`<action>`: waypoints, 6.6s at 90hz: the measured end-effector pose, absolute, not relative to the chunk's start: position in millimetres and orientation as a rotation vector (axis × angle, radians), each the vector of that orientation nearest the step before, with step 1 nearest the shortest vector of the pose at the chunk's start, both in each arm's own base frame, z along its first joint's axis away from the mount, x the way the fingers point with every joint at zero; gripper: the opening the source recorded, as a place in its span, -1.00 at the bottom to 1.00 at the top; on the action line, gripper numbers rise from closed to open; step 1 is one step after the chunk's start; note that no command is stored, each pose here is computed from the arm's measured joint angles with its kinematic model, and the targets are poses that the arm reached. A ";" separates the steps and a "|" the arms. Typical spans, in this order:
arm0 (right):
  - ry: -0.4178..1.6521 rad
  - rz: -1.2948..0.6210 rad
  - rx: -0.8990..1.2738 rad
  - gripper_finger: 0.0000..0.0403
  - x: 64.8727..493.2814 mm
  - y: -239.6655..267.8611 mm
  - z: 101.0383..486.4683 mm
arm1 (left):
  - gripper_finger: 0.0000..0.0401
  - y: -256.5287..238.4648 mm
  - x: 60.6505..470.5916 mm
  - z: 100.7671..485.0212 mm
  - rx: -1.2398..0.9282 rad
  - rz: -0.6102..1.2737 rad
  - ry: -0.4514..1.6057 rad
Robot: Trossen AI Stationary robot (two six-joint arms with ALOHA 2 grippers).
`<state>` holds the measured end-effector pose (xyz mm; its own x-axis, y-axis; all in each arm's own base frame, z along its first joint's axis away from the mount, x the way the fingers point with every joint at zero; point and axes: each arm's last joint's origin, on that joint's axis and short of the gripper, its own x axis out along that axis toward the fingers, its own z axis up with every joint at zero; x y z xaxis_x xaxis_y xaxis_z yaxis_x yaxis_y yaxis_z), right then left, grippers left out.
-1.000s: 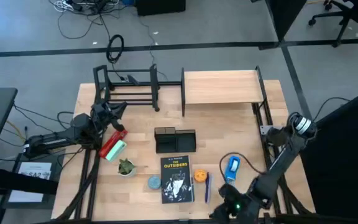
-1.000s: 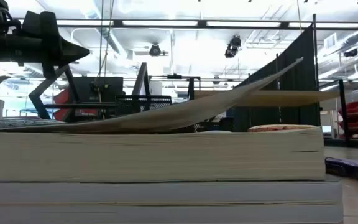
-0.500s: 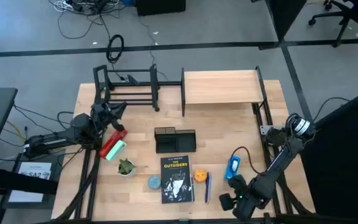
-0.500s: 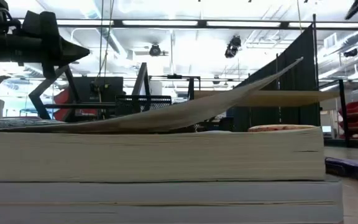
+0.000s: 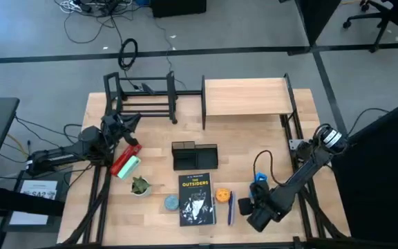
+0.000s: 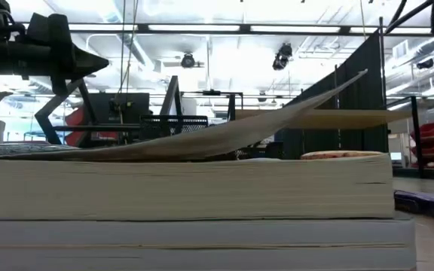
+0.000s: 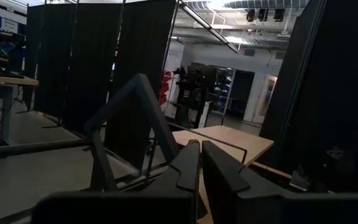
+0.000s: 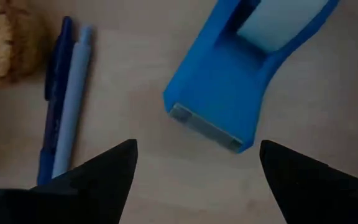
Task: Stock shelves
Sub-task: Put the blue tape dispenser on the shelf, then put the yellow scented candle on the shelf
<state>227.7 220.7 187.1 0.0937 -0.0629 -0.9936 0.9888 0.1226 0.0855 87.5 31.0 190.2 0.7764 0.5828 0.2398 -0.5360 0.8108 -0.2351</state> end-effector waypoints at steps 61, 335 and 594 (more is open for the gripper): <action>1.131 -1.271 1.153 0.55 240.4 186.5 173.5 | -1.00 31.0 87.4 190.3 -0.157 0.608 -0.311; 0.641 -0.840 0.799 0.64 350.0 -108.9 326.2 | -1.00 31.0 87.4 190.3 -0.157 0.607 -0.312; 1.006 -0.264 0.301 0.27 302.0 149.5 197.8 | -1.00 31.0 87.5 190.1 -0.157 0.608 -0.310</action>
<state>302.0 149.5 197.8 0.5096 -0.0784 -0.8569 0.3526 0.9274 0.1248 87.5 31.0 190.1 0.7767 0.5825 0.2396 -0.5358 0.8110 -0.2349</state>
